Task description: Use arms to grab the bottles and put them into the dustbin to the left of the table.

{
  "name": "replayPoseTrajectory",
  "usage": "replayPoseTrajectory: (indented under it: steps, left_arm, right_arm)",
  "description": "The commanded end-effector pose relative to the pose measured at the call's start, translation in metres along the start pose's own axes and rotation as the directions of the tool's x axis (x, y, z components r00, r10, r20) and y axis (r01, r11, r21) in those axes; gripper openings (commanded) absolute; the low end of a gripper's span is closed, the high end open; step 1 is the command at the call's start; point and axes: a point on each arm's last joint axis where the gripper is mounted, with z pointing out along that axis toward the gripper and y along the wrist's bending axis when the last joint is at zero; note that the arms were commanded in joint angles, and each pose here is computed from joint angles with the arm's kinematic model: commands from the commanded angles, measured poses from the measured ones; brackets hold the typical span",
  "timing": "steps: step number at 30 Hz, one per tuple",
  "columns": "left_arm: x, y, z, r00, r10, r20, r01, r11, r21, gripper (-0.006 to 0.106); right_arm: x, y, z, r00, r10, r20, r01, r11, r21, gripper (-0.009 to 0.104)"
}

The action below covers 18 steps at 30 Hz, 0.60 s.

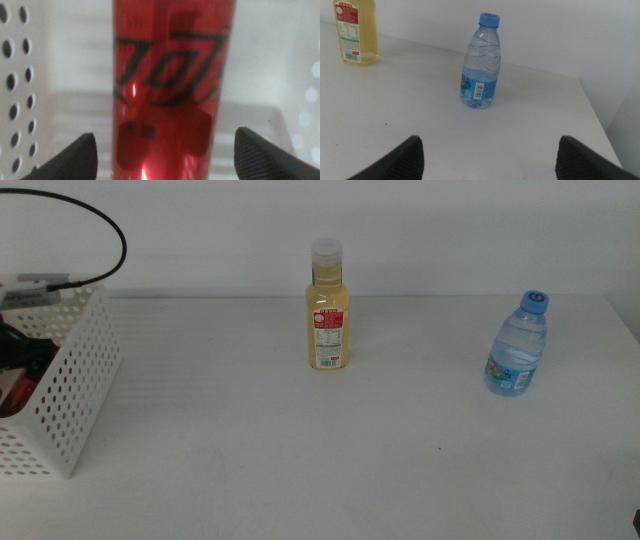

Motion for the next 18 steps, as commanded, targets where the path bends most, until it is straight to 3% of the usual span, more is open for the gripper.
replayPoseTrajectory:
  steps: [1,11,18]
  left_arm:
    - [-0.005,-0.006,-0.048,0.993,-0.021,0.115,0.023,1.000,-0.016,0.090]
    - [0.017,-0.048,-0.142,0.952,-0.015,0.305,-0.003,0.998,0.058,0.090]
    - [0.074,-0.103,-0.193,0.875,0.039,0.483,-0.077,0.995,0.060,0.090]
  right_arm:
    - [-0.010,-0.002,-0.003,0.994,-0.013,0.106,0.010,1.000,0.029,0.070]
    - [-0.010,-0.002,-0.003,0.994,-0.013,0.106,0.010,1.000,0.029,0.070]
    - [-0.010,-0.002,-0.003,0.994,-0.013,0.106,0.010,1.000,0.029,0.070]
